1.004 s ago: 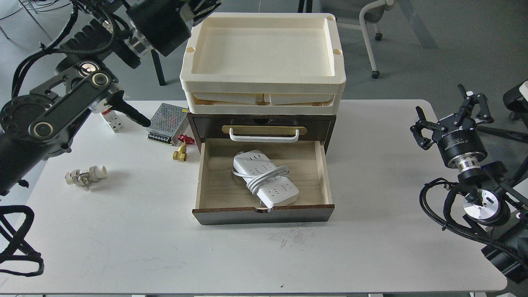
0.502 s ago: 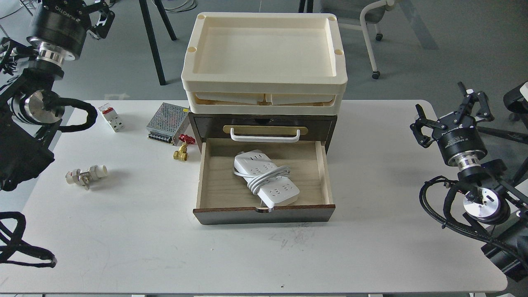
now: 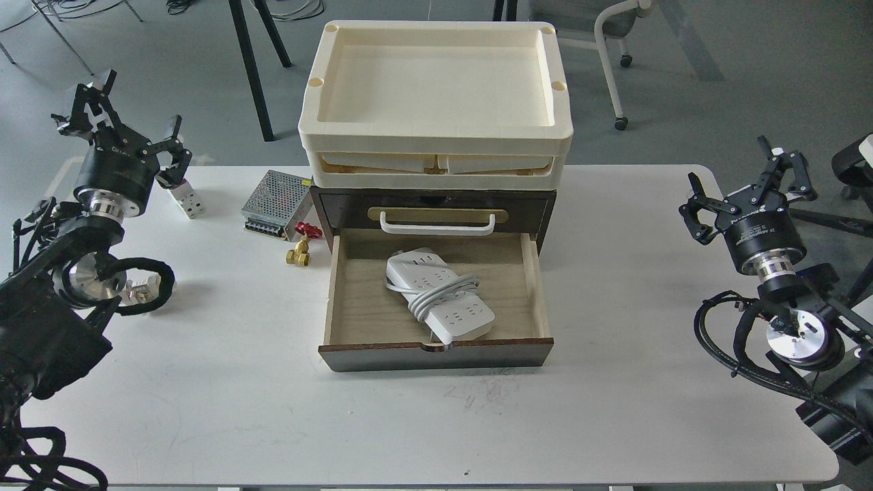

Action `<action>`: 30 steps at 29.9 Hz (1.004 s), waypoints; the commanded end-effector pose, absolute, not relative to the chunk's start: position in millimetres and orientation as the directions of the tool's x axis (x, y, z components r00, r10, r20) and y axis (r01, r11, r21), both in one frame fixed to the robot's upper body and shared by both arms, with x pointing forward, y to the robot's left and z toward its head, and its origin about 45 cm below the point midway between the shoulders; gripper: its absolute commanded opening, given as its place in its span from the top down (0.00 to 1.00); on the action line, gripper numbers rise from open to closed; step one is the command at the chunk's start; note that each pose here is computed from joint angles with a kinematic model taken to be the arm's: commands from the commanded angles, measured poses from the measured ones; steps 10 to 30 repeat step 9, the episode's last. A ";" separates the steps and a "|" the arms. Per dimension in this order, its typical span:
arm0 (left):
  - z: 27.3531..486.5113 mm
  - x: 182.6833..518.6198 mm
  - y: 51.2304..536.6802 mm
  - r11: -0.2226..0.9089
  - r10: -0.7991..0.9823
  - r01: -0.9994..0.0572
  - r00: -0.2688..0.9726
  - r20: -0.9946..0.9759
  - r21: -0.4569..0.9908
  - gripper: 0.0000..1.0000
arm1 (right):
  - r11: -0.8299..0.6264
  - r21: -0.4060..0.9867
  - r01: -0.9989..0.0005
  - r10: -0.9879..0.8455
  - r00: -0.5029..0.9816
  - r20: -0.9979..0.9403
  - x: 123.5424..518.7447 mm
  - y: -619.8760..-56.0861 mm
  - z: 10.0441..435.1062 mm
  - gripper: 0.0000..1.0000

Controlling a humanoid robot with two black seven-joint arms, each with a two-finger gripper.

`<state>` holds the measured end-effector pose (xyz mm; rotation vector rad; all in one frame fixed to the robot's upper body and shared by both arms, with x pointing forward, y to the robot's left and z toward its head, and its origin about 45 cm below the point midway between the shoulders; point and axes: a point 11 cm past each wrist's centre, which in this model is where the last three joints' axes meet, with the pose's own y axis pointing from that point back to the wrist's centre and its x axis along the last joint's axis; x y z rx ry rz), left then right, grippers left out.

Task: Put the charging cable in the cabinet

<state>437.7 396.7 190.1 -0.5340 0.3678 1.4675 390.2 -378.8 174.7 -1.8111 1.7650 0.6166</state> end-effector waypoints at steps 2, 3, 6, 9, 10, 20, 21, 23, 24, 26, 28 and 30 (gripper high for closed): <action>183.0 437.9 384.2 0.028 0.818 -0.993 0.086 -0.569 -0.111 0.01 | 0.041 -0.055 -0.998 -0.761 0.005 -0.649 393.4 -389.7 177.1 0.00; 183.8 438.3 383.9 0.025 0.815 -0.993 0.087 -0.573 -0.115 0.01 | 0.044 -0.057 -0.997 -0.763 0.004 -0.647 394.1 -390.3 178.3 0.00; 183.9 439.0 381.8 0.025 0.811 -0.993 0.089 -0.579 -0.117 0.01 | 0.047 -0.063 -0.997 -0.760 0.005 -0.650 394.8 -390.5 179.9 0.00; 184.0 438.9 382.5 0.024 0.811 -0.993 0.088 -0.578 -0.116 0.01 | 0.040 -0.071 -0.997 -0.757 0.016 -0.654 394.8 -388.1 181.5 0.00; 184.0 438.9 382.5 0.024 0.811 -0.993 0.088 -0.578 -0.116 0.01 | 0.040 -0.071 -0.997 -0.757 0.016 -0.654 394.8 -388.1 181.5 0.00; 184.0 438.9 382.5 0.024 0.811 -0.993 0.088 -0.578 -0.116 0.01 | 0.040 -0.071 -0.997 -0.757 0.016 -0.654 394.8 -388.1 181.5 0.00; 184.0 438.9 382.5 0.024 0.811 -0.993 0.088 -0.578 -0.116 0.01 | 0.040 -0.071 -0.997 -0.757 0.016 -0.654 394.8 -388.1 181.5 0.00; 184.0 438.9 382.5 0.024 0.811 -0.993 0.088 -0.578 -0.116 0.01 | 0.040 -0.071 -0.997 -0.757 0.016 -0.654 394.8 -388.1 181.5 0.00; 184.0 438.9 382.5 0.024 0.811 -0.993 0.088 -0.578 -0.116 0.01 | 0.040 -0.071 -0.997 -0.757 0.016 -0.654 394.8 -388.1 181.5 0.00; 184.0 438.9 382.5 0.024 0.811 -0.993 0.088 -0.578 -0.116 0.01 | 0.040 -0.071 -0.997 -0.757 0.016 -0.654 394.8 -388.1 181.5 0.00; 184.0 438.9 382.5 0.024 0.811 -0.993 0.088 -0.578 -0.116 0.01 | 0.040 -0.071 -0.997 -0.757 0.016 -0.654 394.8 -388.1 181.5 0.00; 184.0 438.9 382.5 0.024 0.811 -0.993 0.088 -0.578 -0.116 0.01 | 0.040 -0.071 -0.997 -0.757 0.016 -0.654 394.8 -388.1 181.5 0.00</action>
